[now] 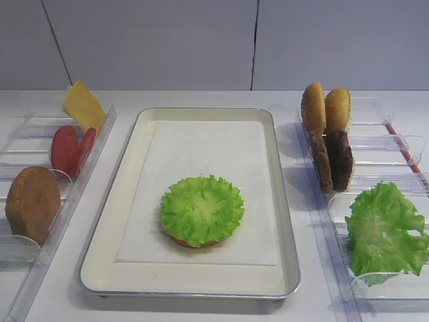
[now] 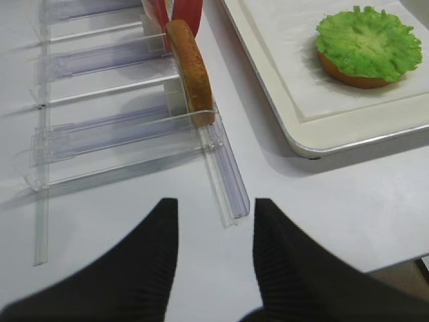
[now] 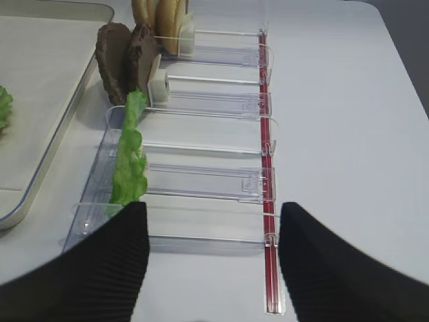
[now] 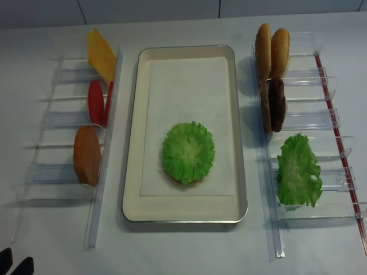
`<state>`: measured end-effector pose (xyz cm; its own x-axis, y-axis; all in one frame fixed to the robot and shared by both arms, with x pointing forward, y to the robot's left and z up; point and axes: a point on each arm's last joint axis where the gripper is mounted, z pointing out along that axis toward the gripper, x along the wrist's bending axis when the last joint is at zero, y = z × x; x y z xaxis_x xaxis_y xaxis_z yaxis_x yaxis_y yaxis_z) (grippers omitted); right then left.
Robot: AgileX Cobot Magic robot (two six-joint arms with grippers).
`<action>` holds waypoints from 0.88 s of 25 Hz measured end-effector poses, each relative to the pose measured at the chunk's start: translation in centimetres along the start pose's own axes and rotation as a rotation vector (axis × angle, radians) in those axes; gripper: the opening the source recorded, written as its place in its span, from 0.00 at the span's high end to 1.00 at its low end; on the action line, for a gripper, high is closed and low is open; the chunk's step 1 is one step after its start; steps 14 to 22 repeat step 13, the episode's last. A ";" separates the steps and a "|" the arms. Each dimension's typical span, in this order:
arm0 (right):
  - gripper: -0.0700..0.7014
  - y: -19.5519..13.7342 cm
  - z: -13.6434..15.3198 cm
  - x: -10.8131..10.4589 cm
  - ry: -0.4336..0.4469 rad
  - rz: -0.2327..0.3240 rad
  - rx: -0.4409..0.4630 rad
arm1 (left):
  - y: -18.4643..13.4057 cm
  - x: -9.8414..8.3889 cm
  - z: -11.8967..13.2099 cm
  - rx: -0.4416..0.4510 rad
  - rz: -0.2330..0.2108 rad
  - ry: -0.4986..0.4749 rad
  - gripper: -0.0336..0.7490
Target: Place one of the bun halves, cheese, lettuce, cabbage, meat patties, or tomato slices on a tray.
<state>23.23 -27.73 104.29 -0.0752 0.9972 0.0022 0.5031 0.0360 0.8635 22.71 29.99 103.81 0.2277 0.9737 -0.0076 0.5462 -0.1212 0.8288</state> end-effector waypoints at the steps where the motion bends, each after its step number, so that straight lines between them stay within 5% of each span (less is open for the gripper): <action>1: 0.34 0.0 0.0 0.0 0.000 0.000 0.000 | 0.0 0.0 0.0 0.000 0.000 0.000 0.64; 22: 0.34 0.0 0.0 0.0 0.000 0.000 0.000 | 0.0 0.0 0.0 0.000 0.000 0.000 0.64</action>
